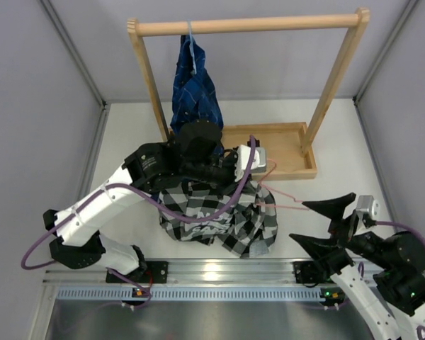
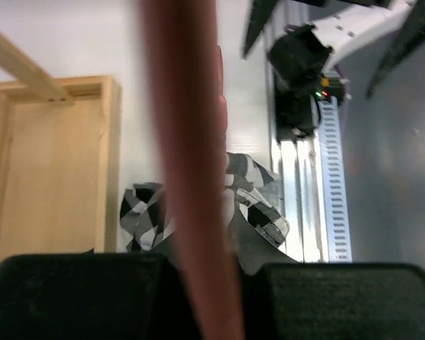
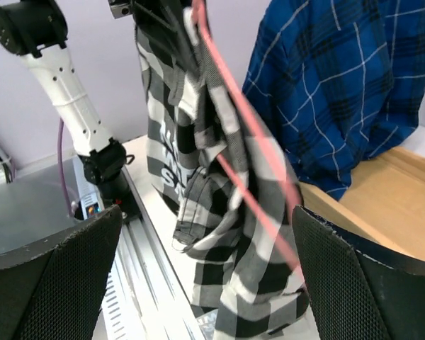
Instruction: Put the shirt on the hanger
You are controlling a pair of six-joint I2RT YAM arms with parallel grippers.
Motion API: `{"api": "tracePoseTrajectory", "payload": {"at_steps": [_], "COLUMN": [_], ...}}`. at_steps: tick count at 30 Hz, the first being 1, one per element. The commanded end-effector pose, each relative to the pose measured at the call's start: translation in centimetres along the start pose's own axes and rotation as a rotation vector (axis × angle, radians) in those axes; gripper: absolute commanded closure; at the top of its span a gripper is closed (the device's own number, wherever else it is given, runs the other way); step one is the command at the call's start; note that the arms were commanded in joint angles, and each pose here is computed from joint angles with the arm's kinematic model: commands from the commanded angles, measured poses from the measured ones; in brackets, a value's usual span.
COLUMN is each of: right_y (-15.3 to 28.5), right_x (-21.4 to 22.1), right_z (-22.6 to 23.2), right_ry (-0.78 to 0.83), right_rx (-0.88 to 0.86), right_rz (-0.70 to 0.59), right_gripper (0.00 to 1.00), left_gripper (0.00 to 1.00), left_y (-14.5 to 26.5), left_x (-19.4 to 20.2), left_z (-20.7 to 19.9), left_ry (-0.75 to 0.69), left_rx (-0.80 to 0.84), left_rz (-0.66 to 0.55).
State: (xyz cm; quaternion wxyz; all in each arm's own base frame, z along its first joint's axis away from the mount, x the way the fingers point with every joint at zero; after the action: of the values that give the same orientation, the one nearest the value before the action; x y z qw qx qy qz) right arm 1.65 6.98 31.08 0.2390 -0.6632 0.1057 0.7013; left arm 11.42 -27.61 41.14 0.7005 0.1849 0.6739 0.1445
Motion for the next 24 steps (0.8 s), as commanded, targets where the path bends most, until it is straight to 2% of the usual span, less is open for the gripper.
{"api": "tracePoseTrajectory", "payload": {"at_steps": [1,3,4,5,6,10,14,17,18,24], "right_y": [2.2,1.9,1.2,0.7,0.2,-2.3,-4.6,-6.0,-6.2,-7.9], "right_x": [-1.4,-1.1,-0.7,-0.4,0.0,1.3,2.0,2.6,2.7,3.8], "right_z": [1.6,1.9,2.0,1.9,1.7,-0.7,-2.7,-4.0,-4.7,-7.0], "right_ry": [-0.002,-0.053,-0.088,-0.120,-0.166,-0.268,-0.372,-0.415,-0.412,-0.395], "right_rx": [0.035,-0.019,-0.078,-0.101,-0.106,0.002,0.078,0.132,0.201,0.305], "right_rz": [-0.144,-0.111,-0.063,-0.035,-0.011,0.071,0.079,0.061,0.044,0.093], "right_gripper": [0.01,0.05,0.09,0.19,0.21,0.27,0.39,0.42,0.41,0.44], "left_gripper": [1.00,1.00,1.00,1.00,1.00,1.00,1.00,1.00,1.00,1.00], "left_y": [1.7,1.8,1.7,1.6,1.6,1.5,1.8,1.7,1.7,2.1], "left_x": [-2.7,-3.3,-3.4,-3.4,-3.9,-4.8,-5.7,-6.2,-6.3,-6.5], "left_z": [1.6,2.6,2.8,3.0,3.2,3.8,4.4,4.4,4.4,4.9], "left_ry": [0.068,0.139,0.165,0.186,0.208,0.334,0.384,0.381,0.385,0.397], "left_rx": [-0.278,-0.405,-0.435,-0.457,-0.481,-0.558,-0.621,-0.601,-0.598,-0.641], "left_rz": [-0.150,-0.208,-0.229,-0.242,-0.289,-0.421,-0.494,-0.517,-0.520,-0.531]}}
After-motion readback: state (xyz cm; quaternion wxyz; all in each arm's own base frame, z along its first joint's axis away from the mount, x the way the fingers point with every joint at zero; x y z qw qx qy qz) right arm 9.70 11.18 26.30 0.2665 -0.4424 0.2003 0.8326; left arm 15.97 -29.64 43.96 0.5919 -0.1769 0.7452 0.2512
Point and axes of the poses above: each gripper's point midway between its finger pads, its own y axis back along the fingers, its own z axis along the line the jaws close on, x = y × z, the point moved 9 cm from there along y, back along the fingers, and after that the axes turned 1 degree about y, right-handed, at the moved point
